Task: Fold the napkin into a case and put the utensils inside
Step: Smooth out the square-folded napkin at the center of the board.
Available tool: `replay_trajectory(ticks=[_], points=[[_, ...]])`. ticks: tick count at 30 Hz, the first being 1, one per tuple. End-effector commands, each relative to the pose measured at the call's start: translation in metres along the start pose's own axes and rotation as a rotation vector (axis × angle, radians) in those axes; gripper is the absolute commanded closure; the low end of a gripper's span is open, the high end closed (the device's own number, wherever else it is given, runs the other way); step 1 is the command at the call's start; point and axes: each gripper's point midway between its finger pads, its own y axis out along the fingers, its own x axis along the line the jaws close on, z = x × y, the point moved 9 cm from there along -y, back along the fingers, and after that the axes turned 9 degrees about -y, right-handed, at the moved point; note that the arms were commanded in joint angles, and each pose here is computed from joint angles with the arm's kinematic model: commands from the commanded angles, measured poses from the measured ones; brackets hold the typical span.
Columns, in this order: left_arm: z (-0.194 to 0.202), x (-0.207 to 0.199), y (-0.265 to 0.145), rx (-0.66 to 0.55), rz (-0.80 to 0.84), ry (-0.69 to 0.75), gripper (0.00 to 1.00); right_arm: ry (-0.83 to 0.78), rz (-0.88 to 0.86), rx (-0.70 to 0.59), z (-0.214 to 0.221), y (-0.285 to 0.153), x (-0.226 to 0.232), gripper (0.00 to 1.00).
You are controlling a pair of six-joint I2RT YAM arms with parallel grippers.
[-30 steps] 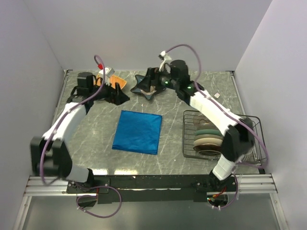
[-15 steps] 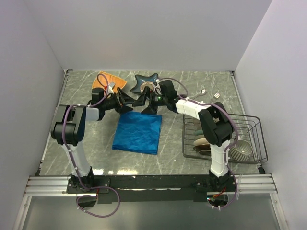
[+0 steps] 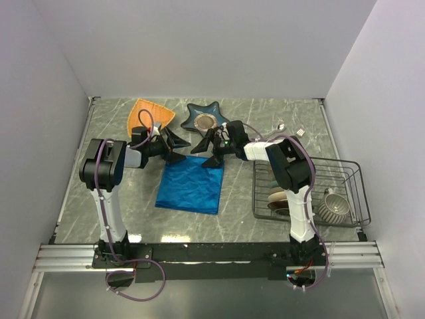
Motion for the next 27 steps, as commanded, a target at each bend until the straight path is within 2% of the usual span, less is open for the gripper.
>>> replay_trajectory(ticks=[1,6,11,14,17,18,20,21,24,27], points=[[-0.008,0.005,0.001,-0.013,0.010,0.005,0.01,0.004,-0.011,0.020,0.000,-0.001,-0.018,0.00],[-0.012,0.019,-0.004,-0.028,-0.026,-0.017,0.01,0.050,0.050,0.035,0.005,-0.009,-0.047,0.00],[-0.020,0.029,-0.011,-0.052,-0.045,-0.051,0.01,0.063,0.090,0.043,0.007,-0.010,-0.054,0.00],[-0.027,0.020,-0.019,-0.056,-0.019,-0.010,0.01,0.053,0.102,0.037,0.003,-0.008,-0.054,0.00],[-0.019,-0.018,-0.036,0.052,0.043,0.129,0.01,0.030,0.118,0.028,-0.002,-0.007,-0.049,0.00],[-0.014,-0.024,-0.042,0.104,0.057,0.286,0.01,0.018,0.126,0.020,-0.005,-0.008,-0.047,0.00],[-0.003,-0.051,-0.059,0.158,0.056,0.421,0.01,0.013,0.134,0.013,-0.006,-0.009,-0.045,0.00],[0.012,-0.044,-0.069,0.236,0.022,0.432,0.01,0.009,0.137,0.009,-0.006,-0.008,-0.045,0.00],[0.046,-0.042,-0.089,0.332,0.017,0.368,0.01,0.001,0.141,0.010,-0.006,-0.006,-0.043,0.00],[0.073,-0.033,-0.098,0.350,0.025,0.264,0.01,-0.011,0.144,0.014,-0.003,-0.003,-0.040,0.00]])
